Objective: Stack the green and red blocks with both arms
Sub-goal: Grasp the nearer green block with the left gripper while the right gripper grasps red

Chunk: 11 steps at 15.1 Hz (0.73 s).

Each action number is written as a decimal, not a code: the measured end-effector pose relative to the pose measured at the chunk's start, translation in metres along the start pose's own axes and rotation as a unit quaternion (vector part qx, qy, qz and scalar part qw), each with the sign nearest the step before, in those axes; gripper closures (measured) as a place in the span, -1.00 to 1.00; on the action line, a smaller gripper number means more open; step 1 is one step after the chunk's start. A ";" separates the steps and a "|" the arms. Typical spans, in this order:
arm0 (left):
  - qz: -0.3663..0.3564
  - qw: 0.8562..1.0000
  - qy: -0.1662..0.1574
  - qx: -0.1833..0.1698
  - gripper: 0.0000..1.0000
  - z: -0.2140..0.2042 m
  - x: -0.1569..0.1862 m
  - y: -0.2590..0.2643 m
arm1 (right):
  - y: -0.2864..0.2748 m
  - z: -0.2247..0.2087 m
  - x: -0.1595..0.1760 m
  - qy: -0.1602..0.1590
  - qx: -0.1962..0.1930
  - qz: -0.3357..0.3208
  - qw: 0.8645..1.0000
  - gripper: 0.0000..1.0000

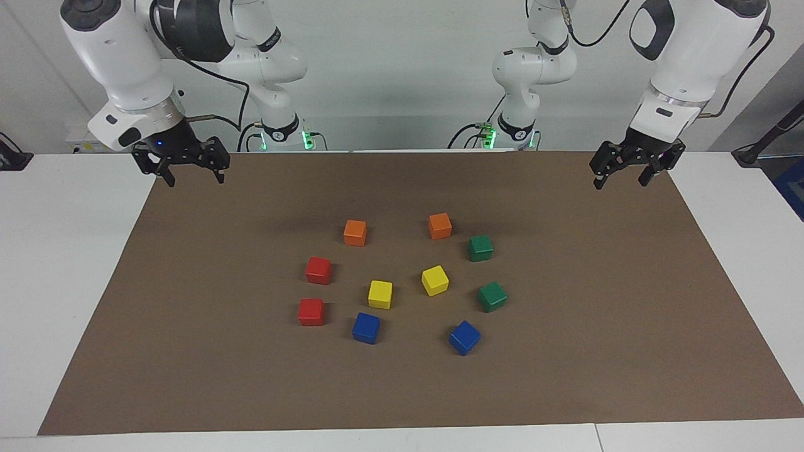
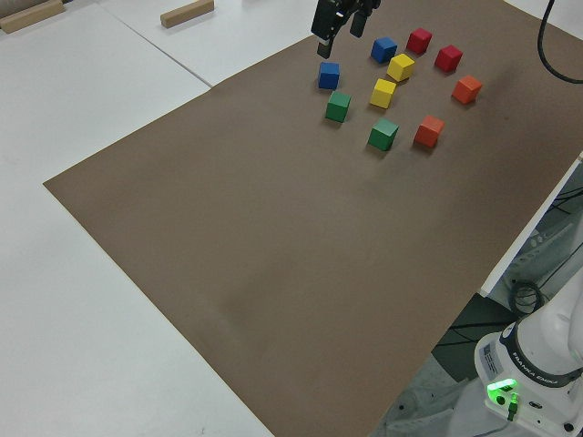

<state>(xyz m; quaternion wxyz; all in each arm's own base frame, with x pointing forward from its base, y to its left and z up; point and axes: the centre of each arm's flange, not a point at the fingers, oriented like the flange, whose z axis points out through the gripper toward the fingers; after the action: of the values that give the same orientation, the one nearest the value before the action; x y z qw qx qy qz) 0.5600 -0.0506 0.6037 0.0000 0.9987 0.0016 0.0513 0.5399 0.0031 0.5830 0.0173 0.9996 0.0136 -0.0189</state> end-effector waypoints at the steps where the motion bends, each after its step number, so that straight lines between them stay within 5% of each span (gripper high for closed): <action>1: -0.011 1.000 0.005 -0.001 -1.00 0.013 0.001 0.004 | -0.017 0.003 0.001 0.002 -0.001 0.020 1.000 -1.00; 7: -0.081 0.997 -0.003 -0.012 -1.00 0.130 -0.021 0.088 | -0.119 0.089 0.029 0.015 -0.003 0.120 0.993 -1.00; 11: -0.057 0.998 -0.013 -0.019 -1.00 0.202 -0.047 0.156 | -0.150 0.154 0.055 0.021 0.006 0.157 0.987 -1.00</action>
<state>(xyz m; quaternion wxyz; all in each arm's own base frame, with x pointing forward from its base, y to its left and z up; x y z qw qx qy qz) 0.5349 -0.2067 0.3976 0.0221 0.9974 0.0578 0.0379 0.5853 0.1492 0.4221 0.0134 0.9896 -0.1429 0.0045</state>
